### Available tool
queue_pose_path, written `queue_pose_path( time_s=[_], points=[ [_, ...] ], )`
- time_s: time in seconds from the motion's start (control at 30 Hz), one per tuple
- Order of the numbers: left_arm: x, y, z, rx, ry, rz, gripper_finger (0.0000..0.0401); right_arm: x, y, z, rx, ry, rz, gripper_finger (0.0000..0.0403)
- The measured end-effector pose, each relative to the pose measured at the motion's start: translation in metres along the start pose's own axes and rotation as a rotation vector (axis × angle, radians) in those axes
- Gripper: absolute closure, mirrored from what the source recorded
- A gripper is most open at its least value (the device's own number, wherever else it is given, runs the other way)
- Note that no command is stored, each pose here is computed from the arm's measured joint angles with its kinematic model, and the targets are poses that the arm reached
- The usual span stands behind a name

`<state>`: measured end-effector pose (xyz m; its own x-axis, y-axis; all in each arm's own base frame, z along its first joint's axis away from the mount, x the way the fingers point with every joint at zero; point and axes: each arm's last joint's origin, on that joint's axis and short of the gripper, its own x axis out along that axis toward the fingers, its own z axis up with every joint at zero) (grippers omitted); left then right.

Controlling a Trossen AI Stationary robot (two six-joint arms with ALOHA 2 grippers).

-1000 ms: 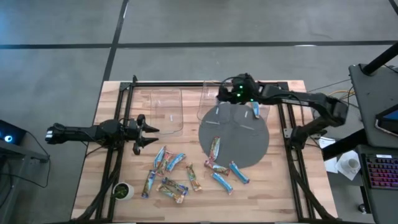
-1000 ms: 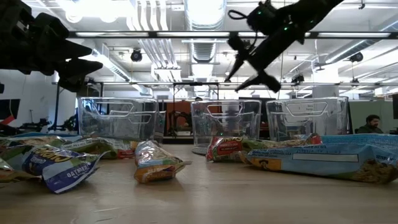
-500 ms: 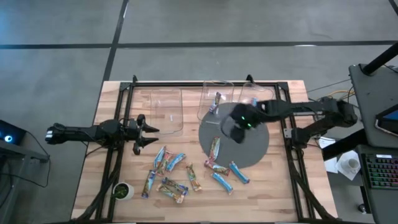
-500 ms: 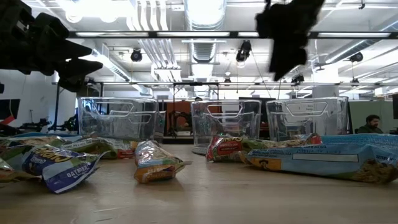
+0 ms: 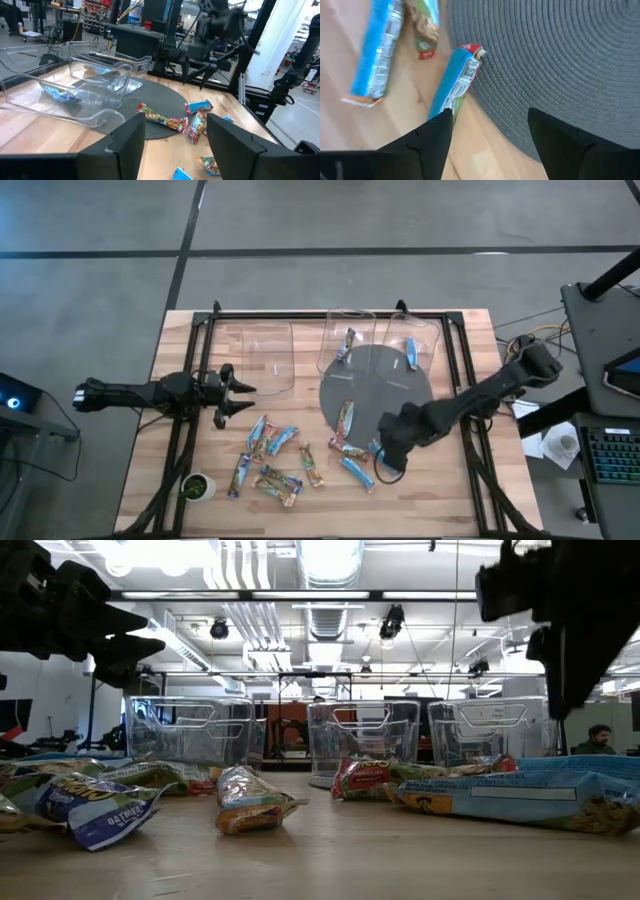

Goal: Pick and place Granola Bars by type
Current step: Put the red granola bar into the left transparent bin

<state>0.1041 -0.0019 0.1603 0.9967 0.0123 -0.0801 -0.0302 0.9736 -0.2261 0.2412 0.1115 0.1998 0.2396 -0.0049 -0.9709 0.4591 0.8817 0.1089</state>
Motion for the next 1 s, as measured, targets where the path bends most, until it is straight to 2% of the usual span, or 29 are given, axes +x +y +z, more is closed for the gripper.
queue_pose_path(
  time_s=[0.17, 0.33, 0.43, 0.5, 0.6, 0.67, 0.87, 1.0],
  points=[
    [0.0, 0.0, 0.0, 0.0, 0.0, 0.0, 0.0208, 0.016, 0.008, -0.008, 0.032, 0.038, -0.044, 0.0142],
    [0.0, 0.0, 0.0, 0.002, -0.001, 0.0, 0.0208, 0.019, 0.012, -0.008, 0.065, 0.032, -0.033, 0.0141],
    [0.0, 0.002, 0.004, 0.0, -0.05, 0.069, 0.0208, 0.018, 0.012, -0.007, 0.071, 0.025, -0.024, 0.0144],
    [-0.001, 0.001, 0.01, -0.179, -0.119, 0.057, 0.0208, 0.017, 0.012, -0.007, 0.076, 0.02, -0.019, 0.0147],
    [-0.003, -0.002, 0.023, -0.579, -0.254, -0.037, 0.0208, 0.016, 0.012, -0.007, 0.102, 0.015, -0.015, 0.0152],
    [-0.004, -0.003, 0.027, -0.772, -0.296, -0.09, 0.0208, 0.016, 0.012, -0.007, 0.122, 0.015, -0.016, 0.0154],
    [-0.006, -0.003, 0.032, -0.859, -0.35, -0.109, 0.0208, 0.015, 0.013, -0.007, 0.124, 0.012, -0.013, 0.0156],
    [-0.006, -0.004, 0.032, -1.026, -0.342, -0.142, 0.0208, 0.015, 0.013, -0.007, 0.118, 0.012, -0.012, 0.0158]
  ],
)
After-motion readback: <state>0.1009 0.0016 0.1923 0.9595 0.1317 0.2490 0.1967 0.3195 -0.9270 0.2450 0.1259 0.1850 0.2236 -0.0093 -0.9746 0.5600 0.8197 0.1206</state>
